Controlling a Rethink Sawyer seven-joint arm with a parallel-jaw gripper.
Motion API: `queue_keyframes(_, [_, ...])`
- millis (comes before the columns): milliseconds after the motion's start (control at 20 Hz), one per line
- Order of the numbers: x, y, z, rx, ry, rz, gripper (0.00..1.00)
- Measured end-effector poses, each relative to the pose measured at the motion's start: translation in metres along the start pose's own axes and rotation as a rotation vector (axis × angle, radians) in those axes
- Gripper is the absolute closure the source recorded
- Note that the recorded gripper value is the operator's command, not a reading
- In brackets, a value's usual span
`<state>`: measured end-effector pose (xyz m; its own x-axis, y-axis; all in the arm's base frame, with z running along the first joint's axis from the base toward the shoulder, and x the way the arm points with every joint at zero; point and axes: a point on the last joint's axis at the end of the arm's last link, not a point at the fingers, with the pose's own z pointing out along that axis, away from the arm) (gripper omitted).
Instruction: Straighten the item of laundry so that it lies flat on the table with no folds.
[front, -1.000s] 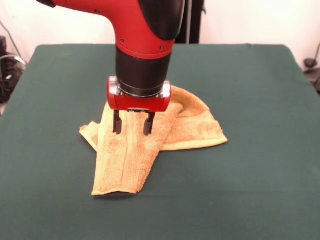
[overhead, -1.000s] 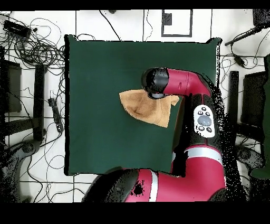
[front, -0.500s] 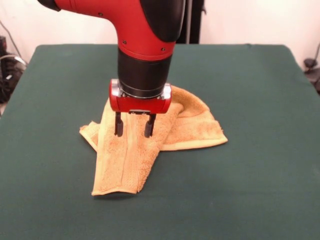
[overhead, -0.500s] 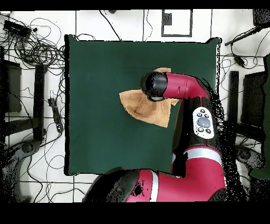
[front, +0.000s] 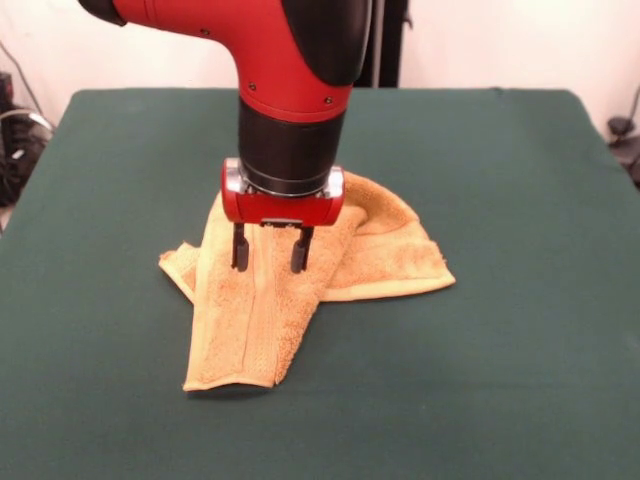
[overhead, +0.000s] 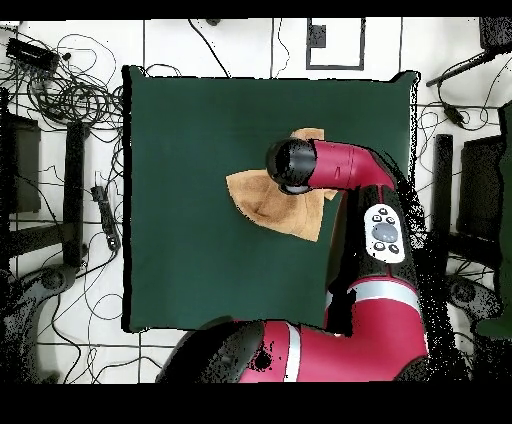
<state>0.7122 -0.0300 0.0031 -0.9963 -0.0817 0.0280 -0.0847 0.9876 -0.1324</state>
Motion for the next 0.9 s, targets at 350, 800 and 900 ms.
queue_keyframes(350, [-0.0026,-0.0007,0.0003,0.005,-0.022,-0.002,0.00])
queue_keyframes(800, [-0.0024,-0.0004,0.0023,0.007,-0.026,-0.004,0.00])
queue_keyframes(900, [-0.0022,-0.0004,0.0028,0.007,-0.025,-0.005,0.00])
